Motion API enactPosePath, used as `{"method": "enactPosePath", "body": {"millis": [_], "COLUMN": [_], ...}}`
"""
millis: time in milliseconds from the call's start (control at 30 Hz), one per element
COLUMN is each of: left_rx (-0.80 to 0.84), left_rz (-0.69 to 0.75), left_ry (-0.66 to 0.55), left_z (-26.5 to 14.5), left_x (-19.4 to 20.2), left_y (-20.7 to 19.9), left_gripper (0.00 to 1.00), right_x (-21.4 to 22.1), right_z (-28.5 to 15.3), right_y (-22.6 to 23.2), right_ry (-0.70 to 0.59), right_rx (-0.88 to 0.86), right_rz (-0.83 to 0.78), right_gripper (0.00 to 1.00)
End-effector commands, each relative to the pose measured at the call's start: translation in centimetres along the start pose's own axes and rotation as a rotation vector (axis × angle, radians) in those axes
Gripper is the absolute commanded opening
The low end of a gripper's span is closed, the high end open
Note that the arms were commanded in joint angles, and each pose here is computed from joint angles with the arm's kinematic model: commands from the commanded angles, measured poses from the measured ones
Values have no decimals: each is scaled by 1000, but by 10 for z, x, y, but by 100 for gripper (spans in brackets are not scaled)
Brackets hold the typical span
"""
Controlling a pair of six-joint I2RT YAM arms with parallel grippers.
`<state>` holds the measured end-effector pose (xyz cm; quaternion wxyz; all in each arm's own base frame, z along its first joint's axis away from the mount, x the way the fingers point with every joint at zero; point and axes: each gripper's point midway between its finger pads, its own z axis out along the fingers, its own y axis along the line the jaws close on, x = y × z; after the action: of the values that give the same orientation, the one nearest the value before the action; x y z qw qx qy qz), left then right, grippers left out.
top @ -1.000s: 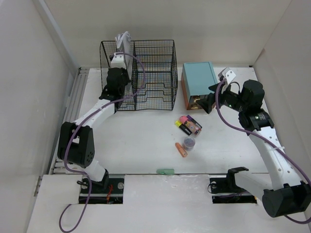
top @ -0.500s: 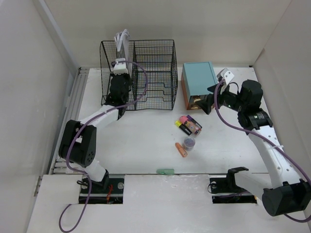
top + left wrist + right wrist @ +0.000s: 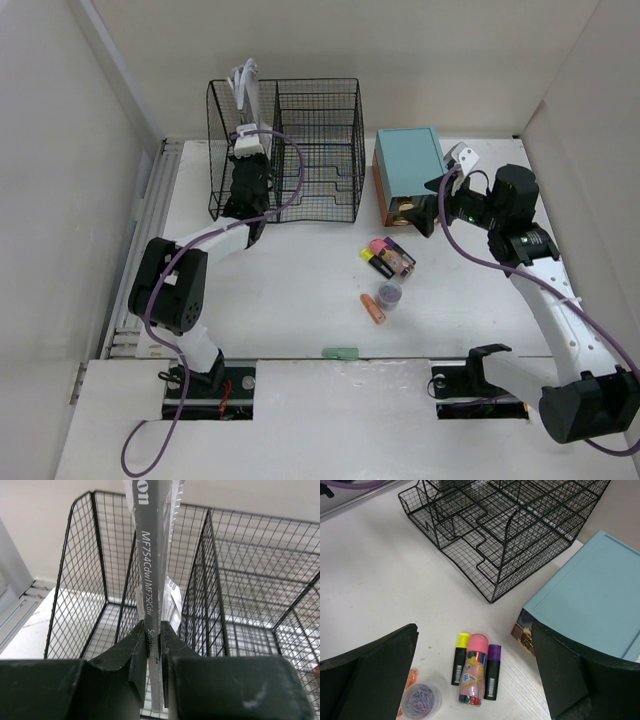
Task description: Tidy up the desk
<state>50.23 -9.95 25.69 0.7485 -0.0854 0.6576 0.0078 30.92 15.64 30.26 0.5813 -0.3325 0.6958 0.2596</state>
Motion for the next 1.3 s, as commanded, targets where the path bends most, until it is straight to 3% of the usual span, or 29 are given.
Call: {"method": "enactPosePath", "body": {"millis": [0, 633, 833, 1267], "left_rx": [-39, -28, -26, -17], "left_rz": [-53, -52, -69, -64], "left_ry": [-122, -115, -165, -177], "left_z": [4, 7, 14, 15], "left_x": [-29, -18, -46, -51], "left_y": [5, 11, 6, 4], "left_gripper": [0, 0, 0, 0], "right_x": [-8, -6, -7, -7], "right_z": [0, 2, 2, 2], "right_y": [0, 1, 4, 5], "right_ry": [-36, -31, -35, -37], "right_rx": [-16, -26, -44, -53], "right_rz": [-37, -40, -40, -49], "right_gripper": [100, 100, 100, 100]}}
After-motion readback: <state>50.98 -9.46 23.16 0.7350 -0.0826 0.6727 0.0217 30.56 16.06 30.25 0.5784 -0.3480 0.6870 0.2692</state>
